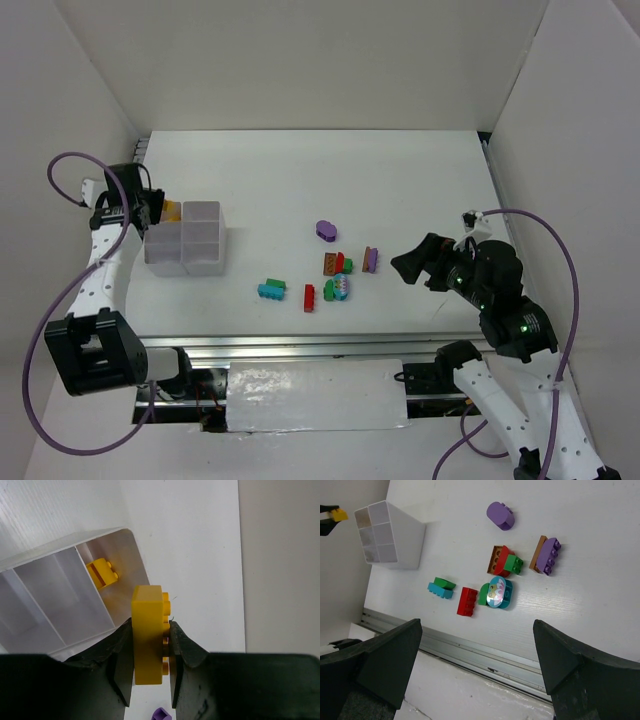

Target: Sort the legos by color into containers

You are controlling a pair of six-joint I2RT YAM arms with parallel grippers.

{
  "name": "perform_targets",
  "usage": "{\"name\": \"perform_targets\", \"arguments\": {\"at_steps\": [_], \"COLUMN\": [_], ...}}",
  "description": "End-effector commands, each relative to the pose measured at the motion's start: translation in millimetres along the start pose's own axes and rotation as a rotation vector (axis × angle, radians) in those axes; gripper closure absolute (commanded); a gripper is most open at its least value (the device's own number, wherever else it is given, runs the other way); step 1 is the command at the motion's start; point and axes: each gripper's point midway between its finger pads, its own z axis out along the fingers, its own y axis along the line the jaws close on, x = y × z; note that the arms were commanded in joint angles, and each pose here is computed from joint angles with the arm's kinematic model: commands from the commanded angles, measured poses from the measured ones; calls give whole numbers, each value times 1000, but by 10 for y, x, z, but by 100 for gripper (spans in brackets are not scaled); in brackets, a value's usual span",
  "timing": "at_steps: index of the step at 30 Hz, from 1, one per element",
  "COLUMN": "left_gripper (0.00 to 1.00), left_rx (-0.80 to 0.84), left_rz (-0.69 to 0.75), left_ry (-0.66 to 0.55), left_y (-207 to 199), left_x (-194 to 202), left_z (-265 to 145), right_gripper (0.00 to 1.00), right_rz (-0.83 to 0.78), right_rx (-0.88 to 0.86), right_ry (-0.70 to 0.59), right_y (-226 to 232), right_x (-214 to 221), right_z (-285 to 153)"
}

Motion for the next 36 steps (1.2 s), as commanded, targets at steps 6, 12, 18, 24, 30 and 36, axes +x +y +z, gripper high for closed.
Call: {"name": "perform_targets", "arguments": {"at_steps": [6,12,18,24,30,36], "left_gripper": [95,85,73,56,39,32], "left_rx": [9,-4,-9,-10,-4,41], "left_rz": [-52,-60,-60,-68,-66,-57], "left_ry": [-10,-14,-15,7,16,-17], "left_y": [-50,61,140,213,193,61], "left_x": [-51,-49,-33,9,0,-129], "left_z": [285,369,402,503,493,324], "right_gripper": [1,0,0,0,0,1], "right_rz": [-31,-32,-28,-29,-31,-30], "right_rx": [-50,-55,-55,-55,-58,-59], "right_ry": [-41,-35,-32,-29,-27,-24], "right_y": [112,117,112,107,116,111], "right_x": [-105,-93,-86,-74,-72,-61], "right_z": [-13,2,24,22,22,34]}}
